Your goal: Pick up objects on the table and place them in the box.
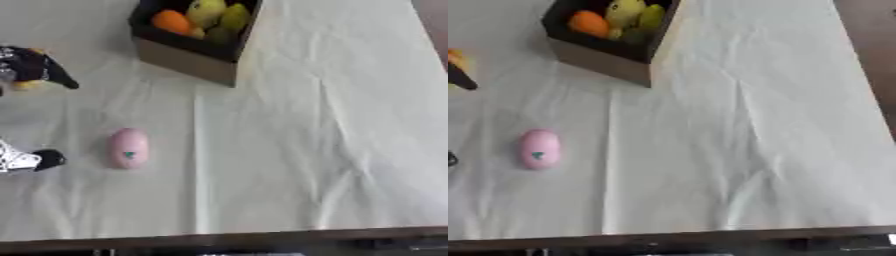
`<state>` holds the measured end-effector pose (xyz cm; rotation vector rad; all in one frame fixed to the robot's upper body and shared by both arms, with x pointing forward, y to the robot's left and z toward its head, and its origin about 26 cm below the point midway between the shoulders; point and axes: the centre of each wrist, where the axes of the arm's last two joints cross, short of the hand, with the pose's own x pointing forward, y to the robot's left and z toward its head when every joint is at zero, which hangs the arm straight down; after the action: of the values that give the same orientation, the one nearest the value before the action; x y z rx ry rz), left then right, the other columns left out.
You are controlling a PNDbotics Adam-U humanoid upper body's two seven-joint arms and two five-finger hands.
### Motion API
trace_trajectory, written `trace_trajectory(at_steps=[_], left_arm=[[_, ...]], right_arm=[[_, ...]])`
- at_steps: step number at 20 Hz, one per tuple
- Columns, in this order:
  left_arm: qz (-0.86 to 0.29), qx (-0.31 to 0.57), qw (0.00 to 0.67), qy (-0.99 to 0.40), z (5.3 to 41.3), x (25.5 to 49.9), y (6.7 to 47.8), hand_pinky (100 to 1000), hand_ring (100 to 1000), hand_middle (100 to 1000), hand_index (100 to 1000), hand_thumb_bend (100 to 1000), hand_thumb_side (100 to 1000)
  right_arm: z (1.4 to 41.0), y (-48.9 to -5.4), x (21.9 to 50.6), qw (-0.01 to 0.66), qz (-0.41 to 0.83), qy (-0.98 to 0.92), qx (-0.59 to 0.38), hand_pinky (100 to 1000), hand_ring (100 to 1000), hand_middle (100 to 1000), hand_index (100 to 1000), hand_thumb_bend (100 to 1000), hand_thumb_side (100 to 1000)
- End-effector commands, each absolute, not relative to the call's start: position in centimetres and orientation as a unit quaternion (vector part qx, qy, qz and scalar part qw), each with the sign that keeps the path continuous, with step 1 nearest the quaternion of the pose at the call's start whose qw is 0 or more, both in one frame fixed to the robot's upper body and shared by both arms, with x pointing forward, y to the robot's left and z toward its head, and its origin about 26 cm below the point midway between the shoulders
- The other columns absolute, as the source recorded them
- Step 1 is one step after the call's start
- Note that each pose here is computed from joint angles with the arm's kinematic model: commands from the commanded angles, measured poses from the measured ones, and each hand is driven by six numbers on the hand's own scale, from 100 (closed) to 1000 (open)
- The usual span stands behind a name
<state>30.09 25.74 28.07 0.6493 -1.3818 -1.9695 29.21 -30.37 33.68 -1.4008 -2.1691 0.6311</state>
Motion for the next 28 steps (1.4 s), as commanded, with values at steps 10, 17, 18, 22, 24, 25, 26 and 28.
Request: trace_trajectory(at_steps=[10,17,18,22,24,25,26,28], left_arm=[[-0.787,0.213,0.36,-0.454,27.4,30.0,23.7,882,889,827,909,582,125],[-0.786,0.243,0.381,-0.422,26.2,31.2,23.7,885,895,830,901,601,184],[-0.784,0.247,0.385,-0.42,25.9,31.4,23.8,881,892,827,898,594,178],[-0.774,0.255,0.396,-0.424,25.0,32.4,23.5,875,887,820,891,588,161],[-0.773,0.257,0.395,-0.424,24.6,33.0,23.2,863,879,812,885,585,159],[-0.774,0.256,0.395,-0.423,24.3,33.2,23.1,858,877,810,883,580,160],[-0.774,0.255,0.396,-0.423,24.1,33.4,23.0,856,874,808,881,569,161],[-0.772,0.253,0.396,-0.428,23.8,33.8,22.7,849,869,804,875,550,164]], right_arm=[[34.6,-30.3,28.7,0.225,0.225,-0.797,-0.513,820,722,679,783,100,564],[34.5,-30.3,28.7,0.227,0.222,-0.799,-0.511,820,720,677,782,100,571],[34.5,-30.3,28.7,0.227,0.221,-0.799,-0.511,821,720,677,781,100,572],[34.4,-30.2,28.8,0.229,0.221,-0.8,-0.508,821,719,676,781,100,577],[34.4,-30.2,28.8,0.23,0.221,-0.8,-0.508,821,719,675,781,100,579],[34.3,-30.2,28.8,0.23,0.22,-0.801,-0.507,821,719,675,781,100,574],[34.3,-30.2,28.8,0.231,0.22,-0.801,-0.507,821,718,675,781,100,580],[34.3,-30.2,28.8,0.232,0.22,-0.8,-0.507,821,717,672,780,100,583]])
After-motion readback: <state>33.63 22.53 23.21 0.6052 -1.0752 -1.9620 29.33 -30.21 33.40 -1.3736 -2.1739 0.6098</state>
